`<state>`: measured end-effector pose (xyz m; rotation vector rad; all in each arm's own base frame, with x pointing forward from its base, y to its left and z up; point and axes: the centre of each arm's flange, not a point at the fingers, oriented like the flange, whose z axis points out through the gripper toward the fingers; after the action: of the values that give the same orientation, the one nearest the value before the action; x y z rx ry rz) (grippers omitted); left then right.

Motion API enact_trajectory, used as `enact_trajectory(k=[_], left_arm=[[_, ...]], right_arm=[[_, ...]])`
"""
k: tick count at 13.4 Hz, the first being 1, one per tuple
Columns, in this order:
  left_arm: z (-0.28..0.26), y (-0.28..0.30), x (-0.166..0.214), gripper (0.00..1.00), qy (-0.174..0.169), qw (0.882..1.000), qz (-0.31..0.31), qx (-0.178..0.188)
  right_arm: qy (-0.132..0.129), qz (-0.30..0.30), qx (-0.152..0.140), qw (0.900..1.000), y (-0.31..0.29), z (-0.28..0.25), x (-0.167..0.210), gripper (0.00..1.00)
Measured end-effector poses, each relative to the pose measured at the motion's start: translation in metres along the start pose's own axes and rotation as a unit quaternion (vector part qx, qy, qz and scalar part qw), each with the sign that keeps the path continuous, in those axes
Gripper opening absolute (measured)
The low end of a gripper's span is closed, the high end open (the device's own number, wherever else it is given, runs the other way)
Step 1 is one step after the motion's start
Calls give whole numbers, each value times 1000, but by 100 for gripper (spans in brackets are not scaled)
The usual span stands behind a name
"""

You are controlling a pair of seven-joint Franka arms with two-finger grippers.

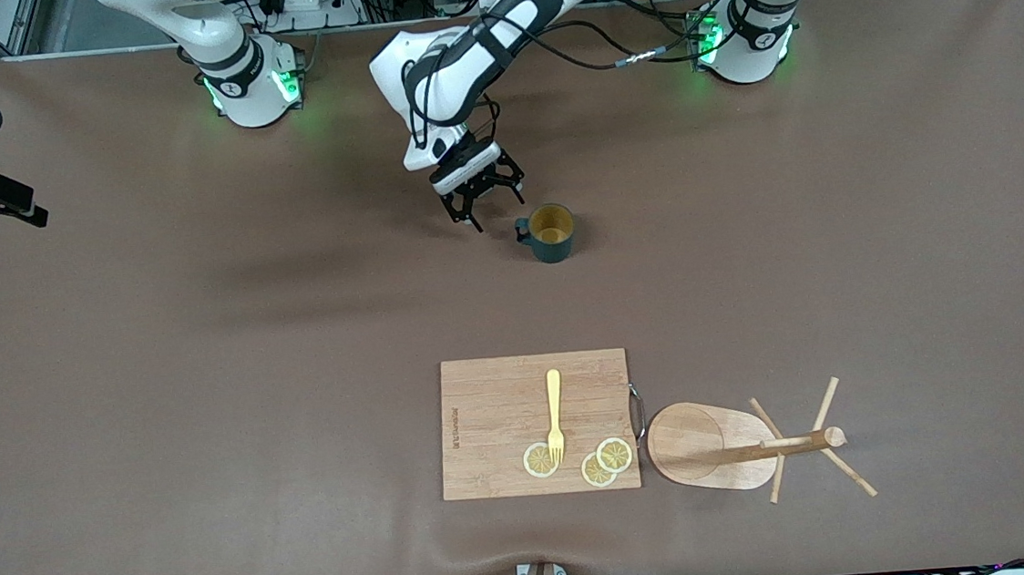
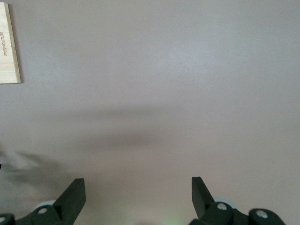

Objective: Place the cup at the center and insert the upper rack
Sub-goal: 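Grasp the teal mug with the left gripper and lift it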

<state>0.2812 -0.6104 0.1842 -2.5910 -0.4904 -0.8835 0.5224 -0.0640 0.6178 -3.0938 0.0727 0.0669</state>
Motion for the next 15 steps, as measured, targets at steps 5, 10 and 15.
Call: enact_trajectory(k=[5,10,15], left_arm=[[27,4,-8,100,67,997,29,-15],[49,10,-21,100,109,992,59,-37],[67,15,-20,100,134,987,74,-54]], right_arm=[[21,19,-8,1000,1,-9,13,100],[25,28,-11,999,-1,-12,15,100],[26,39,-12,999,-17,-12,16,100]])
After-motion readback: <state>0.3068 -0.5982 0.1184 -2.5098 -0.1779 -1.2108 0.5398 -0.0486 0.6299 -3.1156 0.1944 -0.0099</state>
